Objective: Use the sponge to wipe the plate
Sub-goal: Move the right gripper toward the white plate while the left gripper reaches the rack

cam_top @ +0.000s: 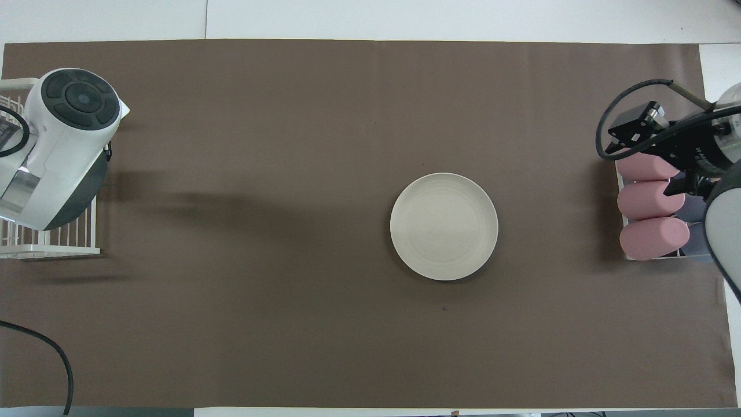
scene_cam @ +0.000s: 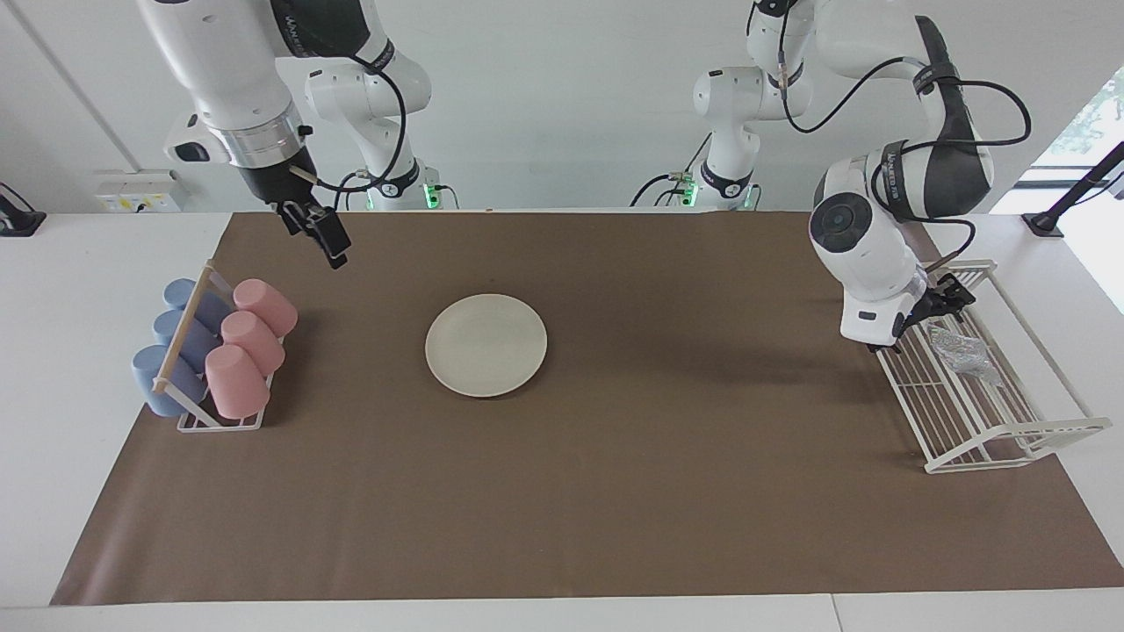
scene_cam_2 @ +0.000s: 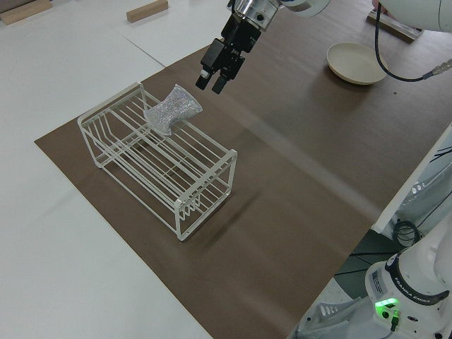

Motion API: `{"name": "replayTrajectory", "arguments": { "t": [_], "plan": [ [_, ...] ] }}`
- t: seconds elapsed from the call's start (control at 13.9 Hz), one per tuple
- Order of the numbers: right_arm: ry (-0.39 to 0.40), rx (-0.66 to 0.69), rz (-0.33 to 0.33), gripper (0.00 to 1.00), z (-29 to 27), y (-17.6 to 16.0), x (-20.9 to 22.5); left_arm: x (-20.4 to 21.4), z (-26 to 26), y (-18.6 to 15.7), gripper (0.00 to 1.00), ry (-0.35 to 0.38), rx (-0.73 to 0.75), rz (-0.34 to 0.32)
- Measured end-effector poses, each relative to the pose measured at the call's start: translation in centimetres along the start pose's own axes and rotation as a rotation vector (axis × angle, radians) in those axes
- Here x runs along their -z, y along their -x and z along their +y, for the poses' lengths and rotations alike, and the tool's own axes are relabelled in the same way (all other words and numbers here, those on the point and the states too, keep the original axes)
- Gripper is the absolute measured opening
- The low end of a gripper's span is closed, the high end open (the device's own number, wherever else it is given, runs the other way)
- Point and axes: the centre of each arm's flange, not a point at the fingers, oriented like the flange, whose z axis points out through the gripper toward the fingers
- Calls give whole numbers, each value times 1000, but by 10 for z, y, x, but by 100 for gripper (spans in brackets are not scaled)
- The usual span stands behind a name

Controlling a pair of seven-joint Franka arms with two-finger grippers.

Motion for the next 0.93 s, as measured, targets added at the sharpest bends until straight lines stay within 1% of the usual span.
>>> {"name": "replayTrajectory", "arguments": {
  "t": [0.07,0.14,0.29,0.65,0.72,0.79,0.86,0.93],
  "plan": [
    [-7,-43,-21,100,-6,13,-2,-7,3,-2,100,-33,-9,9],
    [-10,-81,-39,100,-9,21,-3,-13,4,-3,100,-48,-14,11],
    [-10,-127,-56,100,-7,26,-6,-21,0,-5,100,-55,-11,8],
    [1,-144,-65,100,-1,27,-11,-25,-4,-6,99,-52,-3,8],
    [0,-160,-67,100,-2,27,-12,-25,-3,-6,97,-51,-2,10],
    [-10,-184,-69,100,-3,28,-12,-25,-3,-6,90,-50,-2,11],
    [-28,-214,-74,100,-6,29,-11,-25,-3,-6,86,-50,-1,12],
    [-47,-242,-78,100,-9,32,-10,-24,-3,-6,80,-49,2,14]
  ]
}}
